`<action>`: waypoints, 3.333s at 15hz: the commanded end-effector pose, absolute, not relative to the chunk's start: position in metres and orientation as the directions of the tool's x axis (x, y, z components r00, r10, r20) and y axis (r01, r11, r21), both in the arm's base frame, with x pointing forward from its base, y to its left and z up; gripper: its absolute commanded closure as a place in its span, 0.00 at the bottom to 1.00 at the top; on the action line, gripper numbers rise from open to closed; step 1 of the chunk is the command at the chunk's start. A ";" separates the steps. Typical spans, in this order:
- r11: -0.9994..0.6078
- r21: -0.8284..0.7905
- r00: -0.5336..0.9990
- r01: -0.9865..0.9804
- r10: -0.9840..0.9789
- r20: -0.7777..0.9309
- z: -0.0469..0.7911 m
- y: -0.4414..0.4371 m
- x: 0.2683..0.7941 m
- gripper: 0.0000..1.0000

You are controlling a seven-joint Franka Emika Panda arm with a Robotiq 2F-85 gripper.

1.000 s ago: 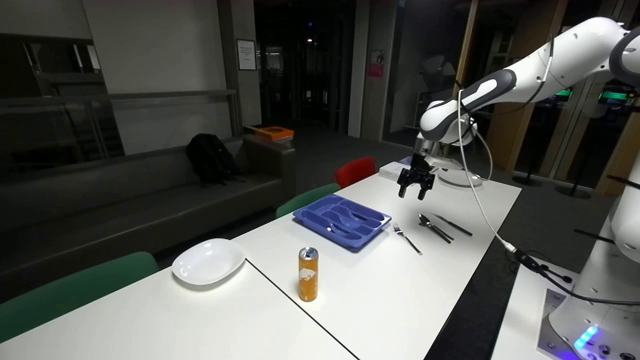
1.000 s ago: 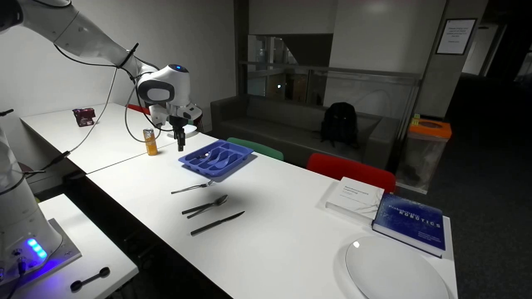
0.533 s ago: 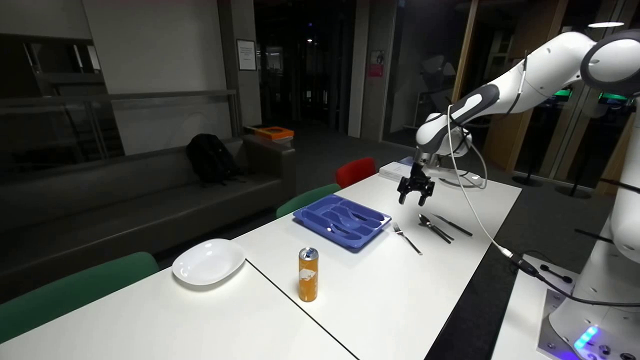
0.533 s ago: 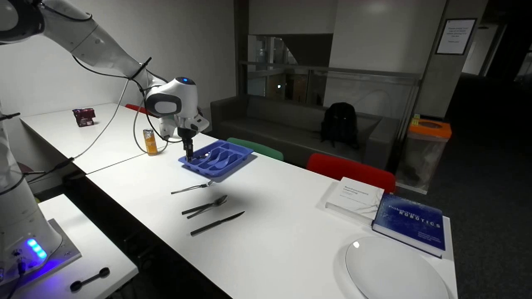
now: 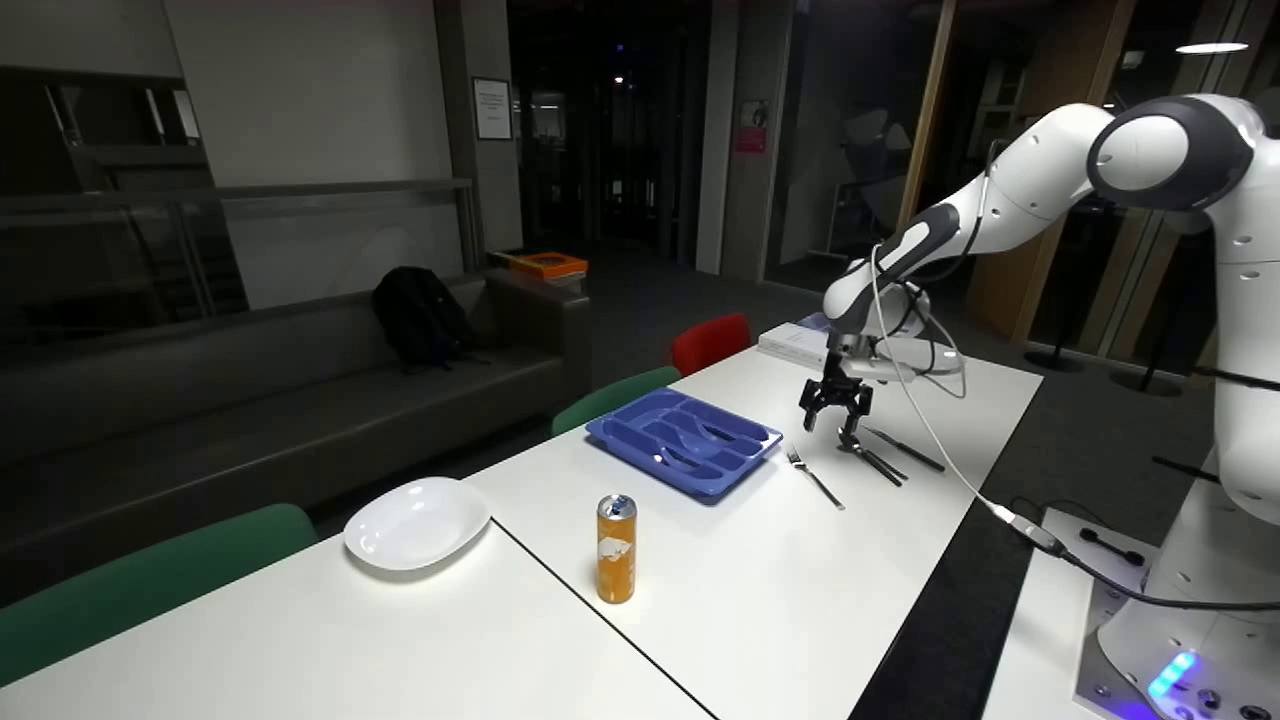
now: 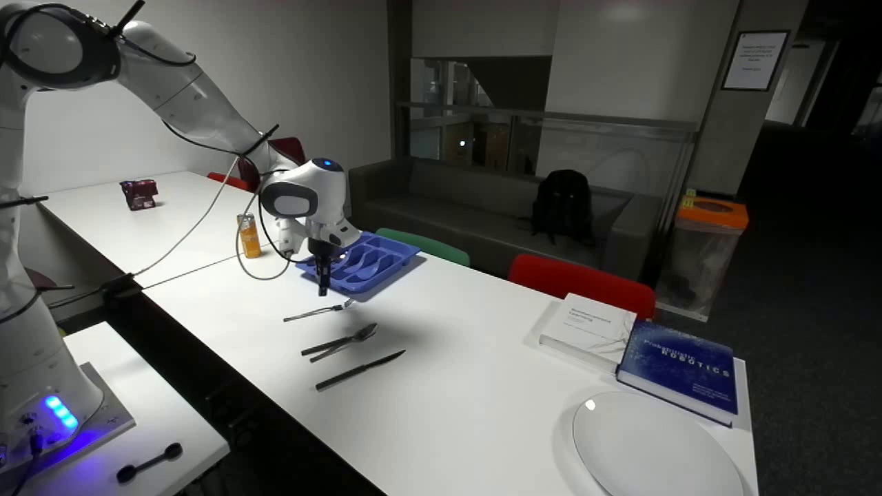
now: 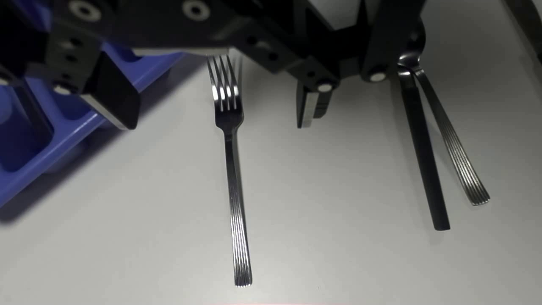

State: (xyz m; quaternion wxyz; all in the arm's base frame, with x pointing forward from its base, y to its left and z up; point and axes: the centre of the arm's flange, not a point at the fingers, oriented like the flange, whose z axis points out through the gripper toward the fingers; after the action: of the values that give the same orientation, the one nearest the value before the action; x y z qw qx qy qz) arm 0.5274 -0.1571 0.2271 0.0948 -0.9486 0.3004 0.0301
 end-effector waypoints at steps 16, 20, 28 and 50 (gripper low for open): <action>-0.740 -0.041 0.741 -0.672 -0.668 -0.070 0.144 -0.127 0.558 0.00; -0.711 -0.005 0.711 -0.703 -0.702 -0.042 0.142 -0.117 0.560 0.00; -0.742 0.090 0.741 -0.664 -0.669 -0.052 0.145 -0.118 0.553 0.00; -0.885 0.149 0.869 -0.441 -0.463 -0.175 0.142 -0.110 0.554 1.00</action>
State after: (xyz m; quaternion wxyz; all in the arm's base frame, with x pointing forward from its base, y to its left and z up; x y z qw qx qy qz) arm 0.5525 -0.1062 0.1391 -0.0519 -0.9618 0.2535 0.0890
